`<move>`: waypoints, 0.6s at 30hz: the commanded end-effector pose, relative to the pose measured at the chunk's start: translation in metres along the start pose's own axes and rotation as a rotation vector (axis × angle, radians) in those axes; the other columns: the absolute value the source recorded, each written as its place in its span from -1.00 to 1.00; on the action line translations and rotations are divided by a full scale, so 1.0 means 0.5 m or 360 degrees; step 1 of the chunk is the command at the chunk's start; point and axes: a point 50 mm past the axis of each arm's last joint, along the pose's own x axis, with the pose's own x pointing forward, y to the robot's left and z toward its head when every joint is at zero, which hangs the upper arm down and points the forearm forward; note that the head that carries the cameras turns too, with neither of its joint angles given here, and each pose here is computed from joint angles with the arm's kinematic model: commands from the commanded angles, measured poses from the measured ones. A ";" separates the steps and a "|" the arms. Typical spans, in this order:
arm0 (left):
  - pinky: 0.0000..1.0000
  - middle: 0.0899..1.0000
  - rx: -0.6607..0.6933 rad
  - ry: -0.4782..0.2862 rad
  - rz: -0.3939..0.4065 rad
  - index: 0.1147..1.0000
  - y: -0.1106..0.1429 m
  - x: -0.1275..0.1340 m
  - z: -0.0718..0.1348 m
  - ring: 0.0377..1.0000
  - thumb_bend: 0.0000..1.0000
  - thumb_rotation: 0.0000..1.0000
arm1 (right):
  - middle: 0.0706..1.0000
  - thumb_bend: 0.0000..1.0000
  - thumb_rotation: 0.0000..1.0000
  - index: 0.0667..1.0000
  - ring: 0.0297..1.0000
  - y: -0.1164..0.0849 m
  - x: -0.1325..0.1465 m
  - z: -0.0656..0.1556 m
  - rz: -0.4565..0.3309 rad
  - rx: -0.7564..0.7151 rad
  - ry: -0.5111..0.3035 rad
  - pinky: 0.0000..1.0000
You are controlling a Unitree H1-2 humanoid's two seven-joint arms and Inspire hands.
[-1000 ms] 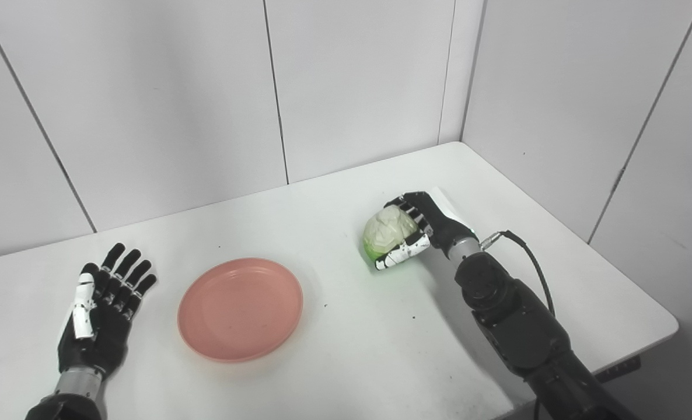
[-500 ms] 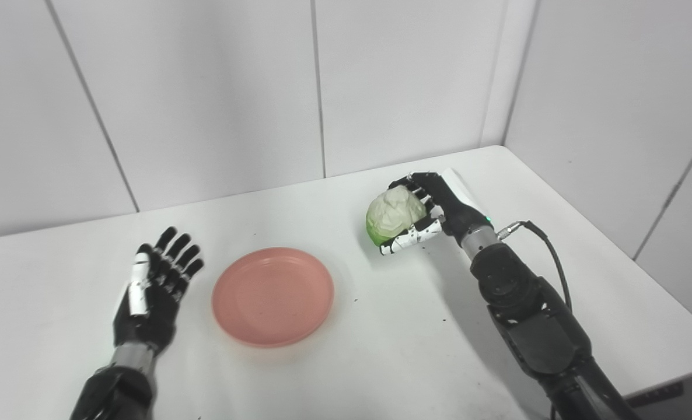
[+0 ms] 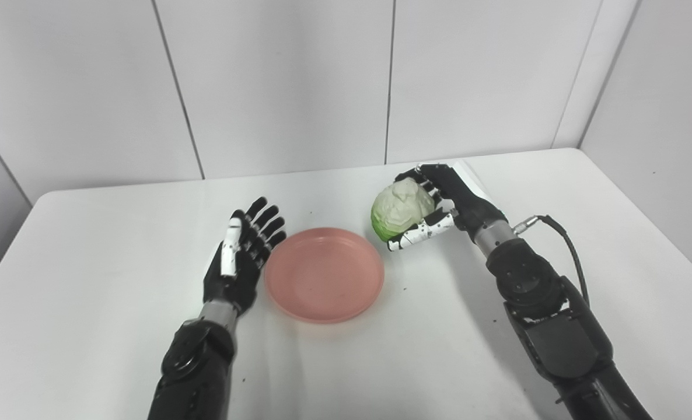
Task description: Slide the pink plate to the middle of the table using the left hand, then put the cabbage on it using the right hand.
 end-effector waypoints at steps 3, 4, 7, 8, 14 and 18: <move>0.75 0.74 -0.0028 0.0298 0.0096 0.72 -0.001 -0.034 -0.074 0.74 -0.18 1.00 | -0.17 0.05 -1.00 -0.04 -0.18 0.013 0.034 0.077 0.0007 -0.0025 -0.0235 -0.23; 0.74 0.74 -0.0027 0.0299 0.0099 0.72 -0.005 -0.033 -0.074 0.74 -0.18 1.00 | -0.17 0.05 -1.00 -0.04 -0.18 0.023 0.036 0.083 0.0019 -0.0028 -0.0245 -0.24; 0.71 0.72 -0.0014 0.0302 0.0108 0.69 -0.014 -0.032 -0.074 0.72 -0.18 1.00 | -0.16 0.05 -1.00 -0.05 -0.17 0.041 0.040 0.092 0.0043 -0.0024 -0.0265 -0.24; 0.70 0.72 -0.0012 0.0304 0.0110 0.69 -0.018 -0.032 -0.074 0.71 -0.18 1.00 | -0.16 0.05 -1.00 -0.05 -0.17 0.049 0.041 0.096 0.0059 -0.0019 -0.0267 -0.24; 0.69 0.71 -0.0005 0.0314 0.0111 0.68 -0.030 -0.030 -0.075 0.70 -0.16 1.00 | -0.17 0.05 -1.00 -0.05 -0.18 0.084 0.049 0.110 0.0128 0.0003 -0.0304 -0.25; 0.69 0.70 0.0007 0.0317 0.0105 0.68 -0.038 -0.026 -0.077 0.70 -0.15 1.00 | -0.17 0.05 -1.00 -0.05 -0.18 0.103 0.053 0.115 0.0161 0.0013 -0.0318 -0.24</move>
